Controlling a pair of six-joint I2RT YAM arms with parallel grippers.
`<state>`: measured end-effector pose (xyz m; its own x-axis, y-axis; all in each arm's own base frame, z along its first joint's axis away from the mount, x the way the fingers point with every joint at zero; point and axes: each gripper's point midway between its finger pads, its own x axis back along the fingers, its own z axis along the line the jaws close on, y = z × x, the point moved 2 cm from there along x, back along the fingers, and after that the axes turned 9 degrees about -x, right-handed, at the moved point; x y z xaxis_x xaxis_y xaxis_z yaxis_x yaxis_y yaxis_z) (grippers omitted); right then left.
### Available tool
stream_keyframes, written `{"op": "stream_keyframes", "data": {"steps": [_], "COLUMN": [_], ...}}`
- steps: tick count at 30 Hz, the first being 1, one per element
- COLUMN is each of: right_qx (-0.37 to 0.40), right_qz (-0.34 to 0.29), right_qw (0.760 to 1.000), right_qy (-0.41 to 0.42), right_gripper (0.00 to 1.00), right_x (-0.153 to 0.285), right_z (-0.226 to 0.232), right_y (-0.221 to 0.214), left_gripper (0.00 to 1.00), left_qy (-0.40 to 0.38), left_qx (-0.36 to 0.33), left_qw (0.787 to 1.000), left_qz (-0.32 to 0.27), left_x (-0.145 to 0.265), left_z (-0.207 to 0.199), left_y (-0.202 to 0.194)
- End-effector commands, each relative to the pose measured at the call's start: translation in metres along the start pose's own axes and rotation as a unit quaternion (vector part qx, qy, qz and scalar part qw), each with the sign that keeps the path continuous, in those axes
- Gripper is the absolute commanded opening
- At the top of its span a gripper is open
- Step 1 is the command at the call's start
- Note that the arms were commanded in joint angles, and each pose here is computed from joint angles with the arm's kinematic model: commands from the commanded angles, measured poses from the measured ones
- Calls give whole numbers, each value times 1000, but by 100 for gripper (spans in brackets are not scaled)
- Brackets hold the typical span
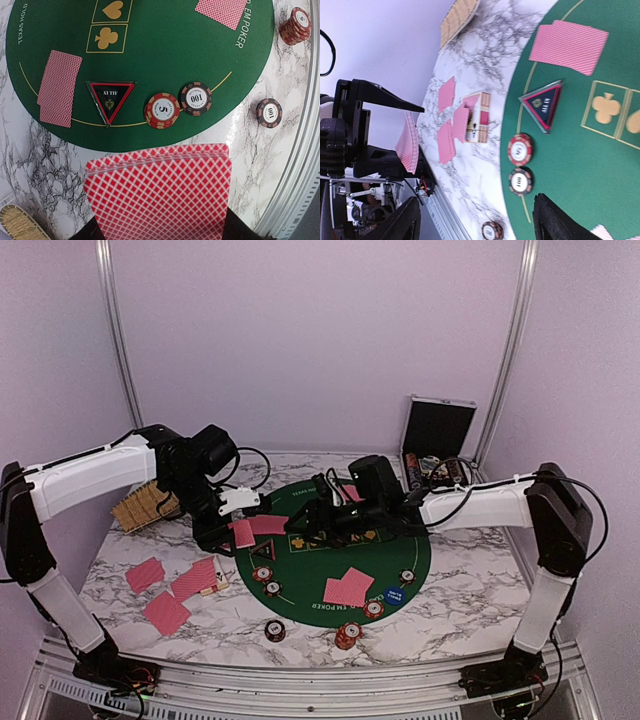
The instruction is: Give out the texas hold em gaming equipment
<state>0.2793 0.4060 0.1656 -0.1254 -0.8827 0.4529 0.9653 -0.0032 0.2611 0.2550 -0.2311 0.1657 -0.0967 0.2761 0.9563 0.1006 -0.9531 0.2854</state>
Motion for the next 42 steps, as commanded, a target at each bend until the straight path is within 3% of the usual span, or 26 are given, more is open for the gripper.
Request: {"op": "stream_keyframes", "data": {"steps": [1, 14, 27, 42], "right_qx": [-26, -83, -90, -109], "right_qz": [34, 67, 74, 93], "right_qw": [994, 976, 974, 968], "right_qy": [99, 187, 194, 207], "right_gripper": [76, 76, 75, 75], "right_x": [-27, -65, -70, -106], "right_z": [40, 55, 58, 63], "right_y": [-7, -19, -20, -25], "left_gripper": [64, 63, 63, 63], "left_qy": [-10, -14, -16, -14], "left_qx": [1, 1, 2, 4], "left_qw": [1000, 1000, 1000, 1000], "left_qz": [-5, -3, -2, -7], "left_x": [7, 5, 4, 6], "left_z": [-2, -4, -5, -3], "left_y": [3, 2, 1, 4]}}
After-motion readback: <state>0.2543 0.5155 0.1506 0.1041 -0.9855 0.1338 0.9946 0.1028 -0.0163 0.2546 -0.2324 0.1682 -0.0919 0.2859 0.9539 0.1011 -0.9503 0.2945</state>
